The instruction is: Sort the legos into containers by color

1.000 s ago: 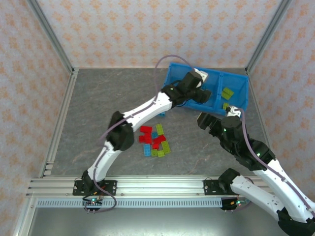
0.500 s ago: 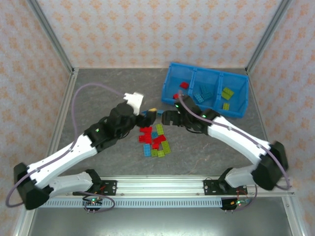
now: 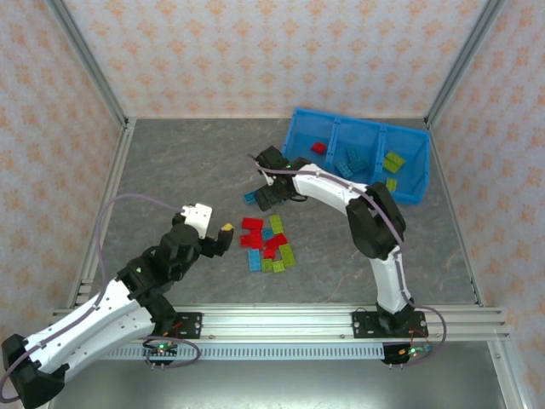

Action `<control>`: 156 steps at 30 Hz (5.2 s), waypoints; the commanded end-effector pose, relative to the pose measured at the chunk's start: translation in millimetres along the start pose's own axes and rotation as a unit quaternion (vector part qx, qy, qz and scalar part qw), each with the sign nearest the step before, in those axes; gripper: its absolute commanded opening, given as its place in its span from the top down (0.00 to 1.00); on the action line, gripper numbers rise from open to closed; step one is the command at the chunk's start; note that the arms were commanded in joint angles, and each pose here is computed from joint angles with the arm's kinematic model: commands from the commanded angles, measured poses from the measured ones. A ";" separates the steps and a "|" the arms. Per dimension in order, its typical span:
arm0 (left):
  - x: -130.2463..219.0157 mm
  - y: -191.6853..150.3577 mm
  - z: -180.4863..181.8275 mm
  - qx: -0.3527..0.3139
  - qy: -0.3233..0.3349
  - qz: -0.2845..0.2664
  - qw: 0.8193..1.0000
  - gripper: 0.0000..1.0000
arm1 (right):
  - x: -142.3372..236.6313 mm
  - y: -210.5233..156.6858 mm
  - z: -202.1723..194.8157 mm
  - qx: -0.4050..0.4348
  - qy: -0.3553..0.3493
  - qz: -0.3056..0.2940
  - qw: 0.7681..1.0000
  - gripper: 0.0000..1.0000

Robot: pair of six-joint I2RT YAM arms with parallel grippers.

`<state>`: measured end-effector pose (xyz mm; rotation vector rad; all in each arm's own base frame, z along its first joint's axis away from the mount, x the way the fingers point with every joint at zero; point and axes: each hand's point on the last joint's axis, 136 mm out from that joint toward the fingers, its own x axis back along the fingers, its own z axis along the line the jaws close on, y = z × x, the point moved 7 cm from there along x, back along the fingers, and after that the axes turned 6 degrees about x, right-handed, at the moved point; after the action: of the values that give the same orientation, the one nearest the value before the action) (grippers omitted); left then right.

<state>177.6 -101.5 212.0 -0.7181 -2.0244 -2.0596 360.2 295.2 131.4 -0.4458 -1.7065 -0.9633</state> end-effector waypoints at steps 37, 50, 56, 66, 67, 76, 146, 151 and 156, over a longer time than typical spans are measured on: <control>-3.2 -11.8 -13.0 -0.031 -0.083 -0.046 0.995 0.00 | 154.5 -67.8 -55.2 -0.246 -0.056 -0.299 0.920 0.93; -9.1 -15.0 -12.9 -0.032 -0.071 -0.035 0.996 0.00 | 89.1 -52.8 -232.5 -0.438 -0.110 -0.152 0.879 0.83; -8.8 -15.4 -11.9 -0.030 -0.067 -0.033 0.997 0.00 | 99.6 -33.7 -248.9 -0.439 -0.122 -0.141 0.879 0.53; -15.0 -17.1 -24.7 -0.032 -0.110 -0.014 0.993 0.00 | 165.2 -51.6 -143.1 -0.388 -0.034 -0.203 0.898 0.44; -15.9 -16.9 -25.4 -0.032 -0.110 -0.012 0.993 0.00 | 167.3 -54.3 -121.7 -0.370 -0.025 -0.205 0.906 0.43; -20.0 -18.8 -23.2 -0.029 -0.094 -0.012 0.995 0.00 | 114.3 -62.6 15.0 -0.273 -0.025 -0.123 0.954 0.37; -10.8 -17.2 -46.9 -0.059 -0.194 -0.009 0.979 0.00 | 122.9 -145.0 -318.1 -0.606 -0.225 -0.155 0.747 0.72; -12.0 -16.5 -38.2 -0.052 -0.154 -0.012 0.987 0.00 | 107.3 -135.5 -340.1 -0.608 -0.257 -0.113 0.743 0.46; -15.8 -15.3 -17.3 -0.025 -0.053 -0.020 0.998 0.00 | 124.8 -139.6 -322.3 -0.619 -0.230 -0.135 0.739 0.27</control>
<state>175.4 -135.2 186.7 -1.0347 -2.0766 -2.1784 437.5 -65.2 198.8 -1.4357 -1.2864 -2.2974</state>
